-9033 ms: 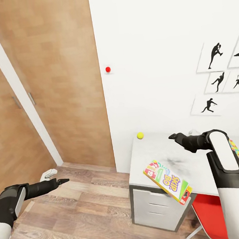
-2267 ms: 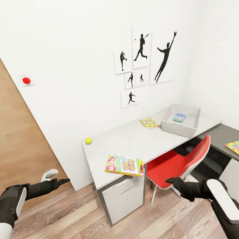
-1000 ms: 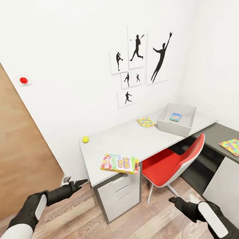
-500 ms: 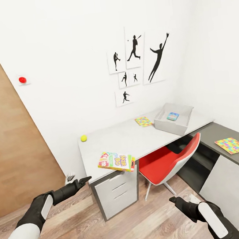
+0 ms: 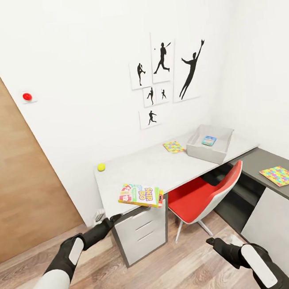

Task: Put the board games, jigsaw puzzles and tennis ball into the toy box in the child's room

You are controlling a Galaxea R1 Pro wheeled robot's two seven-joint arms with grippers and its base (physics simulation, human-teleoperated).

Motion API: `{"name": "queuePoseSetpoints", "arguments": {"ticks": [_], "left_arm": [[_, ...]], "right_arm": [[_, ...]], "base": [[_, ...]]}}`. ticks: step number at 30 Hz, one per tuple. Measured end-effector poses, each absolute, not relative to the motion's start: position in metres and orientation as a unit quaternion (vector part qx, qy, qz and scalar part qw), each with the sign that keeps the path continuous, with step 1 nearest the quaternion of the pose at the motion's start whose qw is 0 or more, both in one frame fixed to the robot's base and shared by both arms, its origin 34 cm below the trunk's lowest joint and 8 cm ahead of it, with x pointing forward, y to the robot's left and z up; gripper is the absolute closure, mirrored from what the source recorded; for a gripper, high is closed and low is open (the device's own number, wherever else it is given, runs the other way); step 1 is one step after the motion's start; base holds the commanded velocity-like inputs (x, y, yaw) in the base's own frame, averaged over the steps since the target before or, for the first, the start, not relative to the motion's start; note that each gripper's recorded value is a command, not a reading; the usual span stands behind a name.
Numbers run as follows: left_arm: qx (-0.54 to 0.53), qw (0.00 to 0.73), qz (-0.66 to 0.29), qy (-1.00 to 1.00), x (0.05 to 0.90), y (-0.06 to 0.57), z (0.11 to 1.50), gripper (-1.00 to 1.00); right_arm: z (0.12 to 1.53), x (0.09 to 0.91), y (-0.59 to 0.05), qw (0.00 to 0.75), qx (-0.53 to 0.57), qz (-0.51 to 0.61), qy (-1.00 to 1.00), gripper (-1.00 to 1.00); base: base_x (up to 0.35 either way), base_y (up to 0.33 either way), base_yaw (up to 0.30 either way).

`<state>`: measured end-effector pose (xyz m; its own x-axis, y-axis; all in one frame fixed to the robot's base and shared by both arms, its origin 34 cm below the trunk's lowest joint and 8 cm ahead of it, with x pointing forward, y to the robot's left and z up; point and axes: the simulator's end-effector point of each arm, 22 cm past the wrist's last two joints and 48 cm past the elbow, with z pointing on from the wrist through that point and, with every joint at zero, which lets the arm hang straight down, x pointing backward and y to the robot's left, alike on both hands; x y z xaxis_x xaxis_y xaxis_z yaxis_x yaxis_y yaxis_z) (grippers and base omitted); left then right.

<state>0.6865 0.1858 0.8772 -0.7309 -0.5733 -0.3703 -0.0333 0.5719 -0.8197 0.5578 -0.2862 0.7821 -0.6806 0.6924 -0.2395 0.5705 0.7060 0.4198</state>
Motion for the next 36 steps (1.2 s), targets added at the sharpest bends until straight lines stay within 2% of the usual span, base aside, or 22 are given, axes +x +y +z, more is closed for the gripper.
{"name": "queuePoseSetpoints", "arguments": {"ticks": [6,19,27,36], "left_arm": [[-0.217,0.354,-0.442,0.795,0.703,0.174,0.892,-1.0],[-0.311,0.364,-0.466,0.744,0.711,0.169,0.893,-1.0],[-0.352,0.303,-0.511,0.724,0.698,0.154,0.888,-1.0],[-0.349,0.285,-0.522,0.724,0.693,0.135,0.888,-1.0]], "right_arm": [[0.784,0.561,-0.303,0.207,0.353,0.146,0.901,-1.0],[0.789,0.565,-0.304,0.217,0.352,0.144,0.899,-1.0],[0.789,0.565,-0.302,0.217,0.352,0.145,0.899,-1.0],[0.776,0.553,-0.305,0.2,0.357,0.137,0.902,-1.0]], "base": [[0.0,0.0,0.045],[0.0,0.0,0.245],[0.0,0.0,0.053],[0.0,0.0,0.003]]}}
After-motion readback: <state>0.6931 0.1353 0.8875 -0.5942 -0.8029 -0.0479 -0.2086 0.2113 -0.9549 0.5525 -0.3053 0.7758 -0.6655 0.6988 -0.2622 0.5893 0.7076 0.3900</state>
